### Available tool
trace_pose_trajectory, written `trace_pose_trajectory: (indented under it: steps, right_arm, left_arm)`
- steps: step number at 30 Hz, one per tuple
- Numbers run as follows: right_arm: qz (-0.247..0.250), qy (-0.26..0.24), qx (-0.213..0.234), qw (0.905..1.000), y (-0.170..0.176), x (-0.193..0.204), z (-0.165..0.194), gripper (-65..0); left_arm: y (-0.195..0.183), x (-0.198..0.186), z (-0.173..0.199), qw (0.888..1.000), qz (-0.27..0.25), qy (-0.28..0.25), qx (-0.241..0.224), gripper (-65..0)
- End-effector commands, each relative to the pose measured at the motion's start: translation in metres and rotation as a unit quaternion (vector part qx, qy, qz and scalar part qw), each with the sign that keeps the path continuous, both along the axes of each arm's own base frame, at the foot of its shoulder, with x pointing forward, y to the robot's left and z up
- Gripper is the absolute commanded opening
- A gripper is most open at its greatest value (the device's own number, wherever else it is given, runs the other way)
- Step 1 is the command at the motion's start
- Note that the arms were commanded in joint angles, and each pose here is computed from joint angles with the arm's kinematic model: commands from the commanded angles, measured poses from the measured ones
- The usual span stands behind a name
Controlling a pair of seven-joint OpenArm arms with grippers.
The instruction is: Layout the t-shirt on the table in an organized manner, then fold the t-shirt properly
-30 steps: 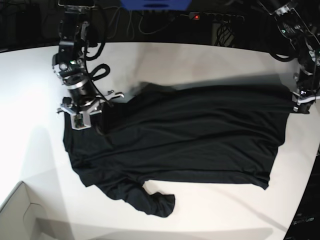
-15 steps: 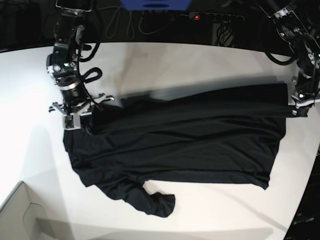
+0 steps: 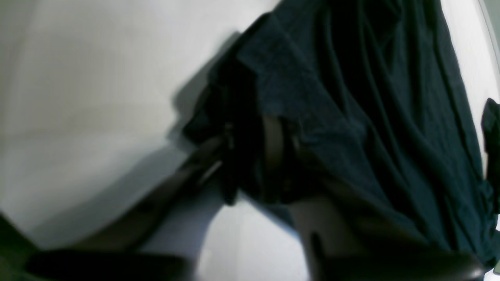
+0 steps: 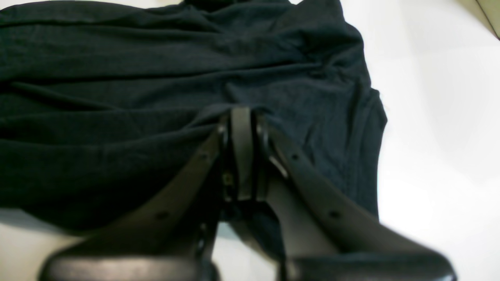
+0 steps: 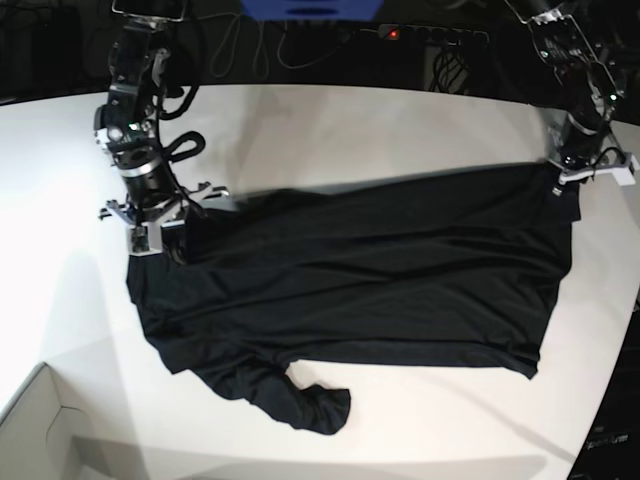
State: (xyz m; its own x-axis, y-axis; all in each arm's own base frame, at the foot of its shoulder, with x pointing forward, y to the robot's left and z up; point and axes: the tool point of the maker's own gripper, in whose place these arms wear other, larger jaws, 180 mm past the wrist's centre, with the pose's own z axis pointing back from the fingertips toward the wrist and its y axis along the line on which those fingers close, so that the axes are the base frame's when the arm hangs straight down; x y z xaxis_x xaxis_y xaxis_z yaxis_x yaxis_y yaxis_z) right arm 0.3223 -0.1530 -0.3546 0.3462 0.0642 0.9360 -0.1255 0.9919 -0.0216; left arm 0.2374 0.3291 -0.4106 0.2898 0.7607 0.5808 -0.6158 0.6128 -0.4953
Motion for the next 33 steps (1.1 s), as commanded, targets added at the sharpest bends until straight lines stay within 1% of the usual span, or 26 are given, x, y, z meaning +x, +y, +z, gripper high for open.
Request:
trace_pose_trajectory:
  steps: [1, 4, 6, 12, 14, 18, 21, 23, 24, 27, 29, 31, 33]
  right_arm:
    - [0.001, -0.030, 0.005, 0.9995, 0.000, 0.006, 0.015, -65.0]
    - [0.001, -0.030, 0.005, 0.9995, 0.000, 0.006, 0.015, -65.0]
    - [0.001, -0.030, 0.005, 0.9995, 0.000, 0.006, 0.015, -65.0]
    - [0.001, -0.030, 0.005, 0.9995, 0.000, 0.006, 0.015, -65.0]
    - [0.001, -0.028, 0.005, 0.9996, 0.000, 0.005, 0.014, -65.0]
    - [0.002, -0.022, 0.006, 0.9997, 0.002, 0.000, 0.011, -65.0]
    - [0.002, -0.021, 0.006, 0.9998, 0.002, -0.001, 0.010, -65.0]
    - [0.002, -0.017, 0.006, 0.9998, 0.002, -0.003, 0.007, -65.0]
    - [0.003, -0.016, 0.005, 0.9999, 0.001, -0.004, 0.007, -65.0]
    - [0.003, -0.019, 0.005, 0.9998, 0.001, -0.002, 0.008, -65.0]
    - [0.003, -0.019, 0.003, 0.9998, 0.001, -0.001, 0.008, -65.0]
    - [0.003, -0.019, 0.003, 0.9998, 0.001, -0.001, 0.009, -65.0]
    - [0.005, -0.015, -0.004, 0.9999, -0.002, -0.001, 0.008, -65.0]
  left_arm:
    - [0.006, 0.006, 0.012, 1.000, -0.001, -0.018, 0.012, -48.7]
    - [0.006, -0.001, 0.008, 1.000, -0.001, -0.010, 0.012, -38.1]
    - [0.008, -0.006, 0.006, 1.000, 0.001, -0.005, 0.013, -33.0]
    - [0.010, -0.007, 0.004, 1.000, 0.003, -0.001, 0.016, -22.1]
    - [0.009, -0.005, 0.005, 1.000, 0.002, -0.002, 0.016, -20.9]
    - [0.008, -0.002, 0.005, 1.000, 0.000, -0.004, 0.016, -21.0]
    - [0.007, 0.007, 0.010, 1.000, -0.001, -0.014, 0.015, -21.4]
    - [0.007, 0.006, 0.006, 1.000, 0.001, -0.010, 0.010, -24.5]
    - [0.007, 0.005, 0.003, 1.000, 0.002, -0.007, 0.007, -28.0]
    - [0.006, 0.008, -0.002, 1.000, 0.006, -0.007, -0.001, -41.4]
    - [0.006, 0.009, -0.004, 1.000, 0.009, -0.007, -0.005, -48.6]
    - [0.006, 0.009, -0.005, 1.000, 0.009, -0.006, -0.005, -54.2]
    - [0.007, 0.009, -0.004, 1.000, 0.010, -0.007, -0.004, -62.9]
